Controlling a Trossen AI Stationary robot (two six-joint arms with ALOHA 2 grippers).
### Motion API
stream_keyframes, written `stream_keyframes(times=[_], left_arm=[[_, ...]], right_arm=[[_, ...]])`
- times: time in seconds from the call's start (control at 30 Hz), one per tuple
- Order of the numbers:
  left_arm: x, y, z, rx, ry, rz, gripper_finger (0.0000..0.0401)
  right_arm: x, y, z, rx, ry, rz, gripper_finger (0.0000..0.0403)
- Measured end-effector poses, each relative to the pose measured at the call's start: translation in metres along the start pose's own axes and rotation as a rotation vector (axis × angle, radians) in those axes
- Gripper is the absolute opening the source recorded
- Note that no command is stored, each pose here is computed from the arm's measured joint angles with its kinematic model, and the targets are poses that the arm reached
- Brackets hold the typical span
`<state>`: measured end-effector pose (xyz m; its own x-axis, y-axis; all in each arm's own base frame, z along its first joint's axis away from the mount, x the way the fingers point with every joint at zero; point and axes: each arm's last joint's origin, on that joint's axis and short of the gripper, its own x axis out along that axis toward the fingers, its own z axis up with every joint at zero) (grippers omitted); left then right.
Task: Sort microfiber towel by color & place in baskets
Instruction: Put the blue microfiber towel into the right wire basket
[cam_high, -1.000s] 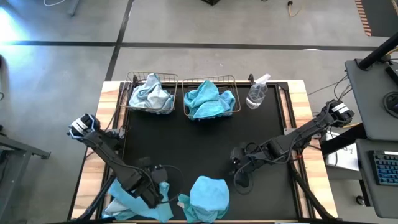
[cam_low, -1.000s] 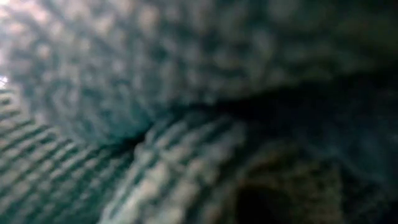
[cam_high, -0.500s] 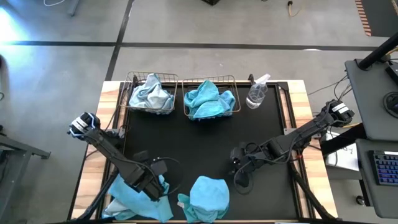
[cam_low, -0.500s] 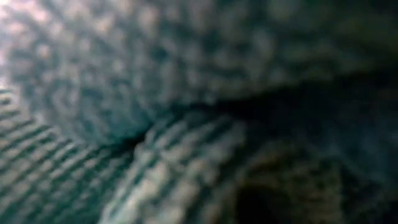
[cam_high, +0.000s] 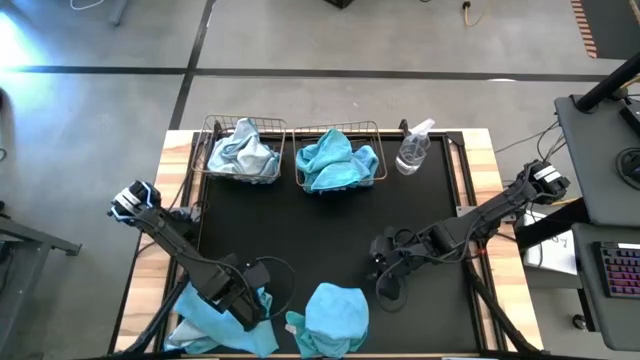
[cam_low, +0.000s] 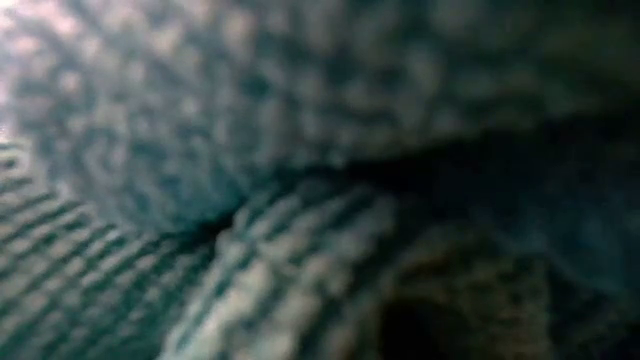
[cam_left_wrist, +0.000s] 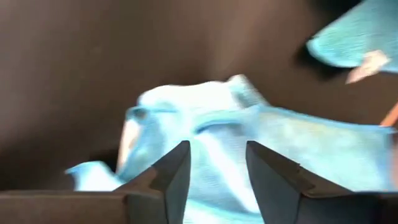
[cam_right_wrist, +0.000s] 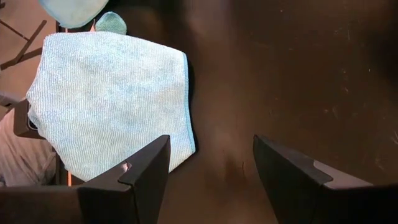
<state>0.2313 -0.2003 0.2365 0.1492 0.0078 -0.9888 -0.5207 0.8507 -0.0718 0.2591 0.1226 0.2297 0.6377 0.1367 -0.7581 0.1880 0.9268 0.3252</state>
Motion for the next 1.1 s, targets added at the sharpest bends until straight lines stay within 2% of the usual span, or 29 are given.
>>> stream_keyframes(times=[0.2, 0.37, 0.57, 0.73, 0.97, 1.1], left_arm=[[0.003, -0.013, 0.003, -0.015, -0.043, -0.105, 0.0182], [0.024, -0.015, 0.001, -0.024, -0.01, 0.008, 0.0205], [0.05, -0.012, -0.005, -0.034, 0.119, 0.17, 0.0217], [0.064, -0.015, -0.008, -0.033, 0.182, 0.202, 0.0217], [0.076, -0.017, -0.011, -0.018, 0.197, 0.232, 0.0217], [0.079, -0.018, -0.011, 0.001, 0.226, 0.228, 0.0194]], right_arm=[[0.0, 0.0, 0.0, -0.041, 0.0, 0.0, 0.0224], [0.0, 0.0, 0.0, -0.09, 0.004, -0.002, 0.0224], [0.0, 0.0, 0.0, -0.122, 0.005, -0.003, 0.0224], [0.0, -0.001, -0.001, -0.129, 0.007, -0.005, 0.0224], [0.0, -0.001, -0.001, -0.13, 0.012, -0.009, 0.0224], [0.0, -0.001, -0.001, -0.131, 0.012, -0.01, 0.0224]])
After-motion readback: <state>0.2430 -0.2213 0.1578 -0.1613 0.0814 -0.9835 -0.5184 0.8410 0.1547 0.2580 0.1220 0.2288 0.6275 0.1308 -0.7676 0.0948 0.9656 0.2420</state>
